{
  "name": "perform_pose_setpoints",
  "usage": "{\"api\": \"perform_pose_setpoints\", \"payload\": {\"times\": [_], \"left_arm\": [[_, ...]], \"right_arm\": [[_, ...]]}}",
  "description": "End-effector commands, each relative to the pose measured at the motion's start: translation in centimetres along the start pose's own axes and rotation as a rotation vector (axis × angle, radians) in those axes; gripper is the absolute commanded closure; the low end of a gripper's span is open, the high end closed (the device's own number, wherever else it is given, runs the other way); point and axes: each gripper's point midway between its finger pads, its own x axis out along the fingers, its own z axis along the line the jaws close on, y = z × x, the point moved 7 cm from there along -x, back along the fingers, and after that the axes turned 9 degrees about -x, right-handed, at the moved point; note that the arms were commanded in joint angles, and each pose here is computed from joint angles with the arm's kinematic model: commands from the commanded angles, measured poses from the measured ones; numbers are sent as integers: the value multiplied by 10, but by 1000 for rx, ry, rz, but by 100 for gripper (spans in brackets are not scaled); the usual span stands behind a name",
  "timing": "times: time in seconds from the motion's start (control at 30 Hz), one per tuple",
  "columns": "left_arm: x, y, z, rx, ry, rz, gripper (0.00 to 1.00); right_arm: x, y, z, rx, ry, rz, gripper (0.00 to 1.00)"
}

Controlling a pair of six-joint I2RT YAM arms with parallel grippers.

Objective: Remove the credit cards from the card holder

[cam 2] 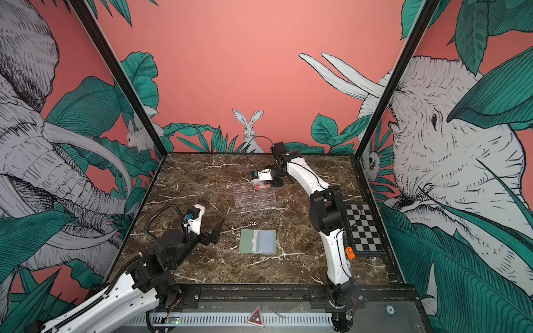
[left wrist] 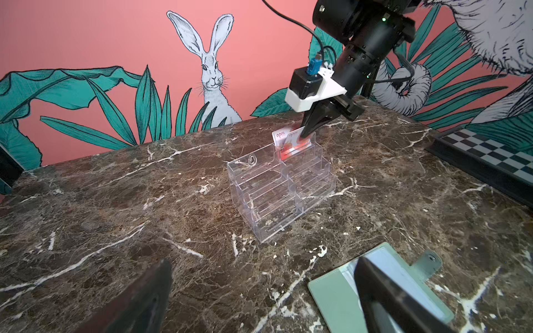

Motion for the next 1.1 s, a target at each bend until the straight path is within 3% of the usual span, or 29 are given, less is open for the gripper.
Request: {"api": "perform_pose_setpoints", "payload": {"times": [0.0, 0.23, 0.47, 0.67, 0.77, 0.93, 1.07], "left_arm": [[0, 0, 1, -12, -4, -18, 1], [0, 1, 0, -21, 3, -16, 1], [1, 3, 0, -25, 8, -14, 1], [4, 6, -4, -59, 37, 2, 1], [6, 9, -6, -100, 56, 20, 1], [8, 19, -8, -225, 59, 101, 1], [8, 29, -10, -294, 67, 180, 1]], "right_arm": [[6, -6, 0, -3, -25, -4, 95], [0, -14, -7, -9, 7, 15, 80], [-14, -19, -24, -22, 132, 57, 66], [-42, -28, -42, 9, 368, 58, 61], [-68, -38, -41, 37, 522, 5, 51], [-115, -51, -18, 193, 742, -114, 36], [-143, -56, 18, 389, 796, -216, 30]]}}
